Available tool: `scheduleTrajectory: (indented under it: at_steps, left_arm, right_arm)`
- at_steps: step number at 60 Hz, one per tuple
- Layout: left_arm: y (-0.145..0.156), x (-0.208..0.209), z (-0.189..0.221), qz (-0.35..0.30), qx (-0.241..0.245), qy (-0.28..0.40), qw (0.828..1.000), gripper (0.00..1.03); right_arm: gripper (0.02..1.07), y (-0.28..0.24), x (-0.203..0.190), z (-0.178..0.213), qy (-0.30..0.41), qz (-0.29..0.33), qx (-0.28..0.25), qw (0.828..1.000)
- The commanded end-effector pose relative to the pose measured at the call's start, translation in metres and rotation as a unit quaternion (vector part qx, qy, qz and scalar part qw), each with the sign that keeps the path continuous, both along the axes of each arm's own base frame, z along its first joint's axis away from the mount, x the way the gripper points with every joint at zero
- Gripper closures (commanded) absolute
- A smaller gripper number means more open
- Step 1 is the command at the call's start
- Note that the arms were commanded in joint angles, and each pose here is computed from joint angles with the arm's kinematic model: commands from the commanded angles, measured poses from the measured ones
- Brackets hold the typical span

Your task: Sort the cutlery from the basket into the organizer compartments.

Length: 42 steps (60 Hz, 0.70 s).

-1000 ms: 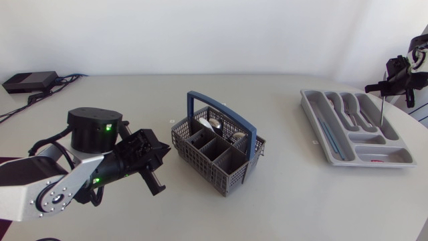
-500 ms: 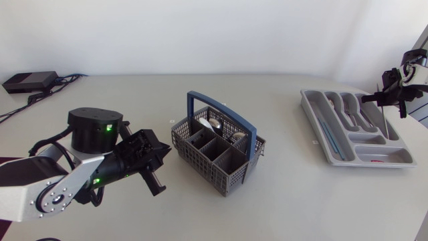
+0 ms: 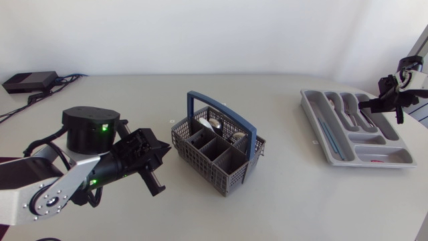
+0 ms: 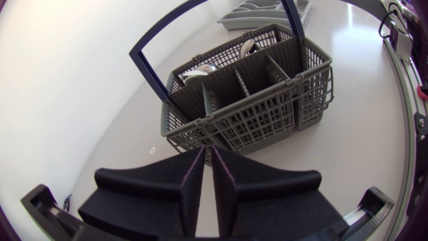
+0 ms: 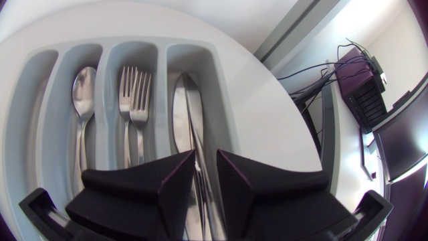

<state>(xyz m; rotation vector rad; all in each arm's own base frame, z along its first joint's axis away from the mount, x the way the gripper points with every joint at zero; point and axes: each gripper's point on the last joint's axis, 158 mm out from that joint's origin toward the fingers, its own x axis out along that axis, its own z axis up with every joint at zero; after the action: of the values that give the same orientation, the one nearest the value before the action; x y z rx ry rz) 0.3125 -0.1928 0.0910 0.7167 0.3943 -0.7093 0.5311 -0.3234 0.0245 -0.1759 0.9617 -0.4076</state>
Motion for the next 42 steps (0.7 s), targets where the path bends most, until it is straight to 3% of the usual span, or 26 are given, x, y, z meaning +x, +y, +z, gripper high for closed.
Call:
scheduleTrajectory:
  at_steps: [1,5,14,21,31,42]
  left_arm:
    - [0.005,-0.003,-0.001,0.010,-0.005,0.004,1.000,0.93]
    - [0.006,-0.004,0.001,0.012,-0.008,0.003,1.000,0.93]
    - [0.008,-0.002,0.000,0.023,-0.019,0.009,1.000,0.93]
    - [0.007,0.001,-0.005,0.029,-0.021,0.017,0.999,0.93]
    - [0.010,0.013,-0.010,0.043,-0.022,0.023,0.999,0.93]
    - [0.019,0.027,-0.019,0.060,-0.021,0.034,0.997,0.96]
  right_arm:
    - [0.69,0.005,-0.008,0.015,-0.009,-0.012,0.000,1.000]
    - [0.62,0.017,-0.016,0.032,-0.018,-0.004,-0.005,1.000]
    - [0.62,0.099,-0.041,0.084,-0.055,0.069,-0.003,0.996]
    - [0.62,0.174,-0.060,0.102,-0.070,0.135,0.017,0.988]
    - [0.62,0.276,-0.085,0.104,-0.072,0.219,0.067,0.971]
    - [0.62,0.347,-0.103,0.085,-0.056,0.267,0.120,0.955]
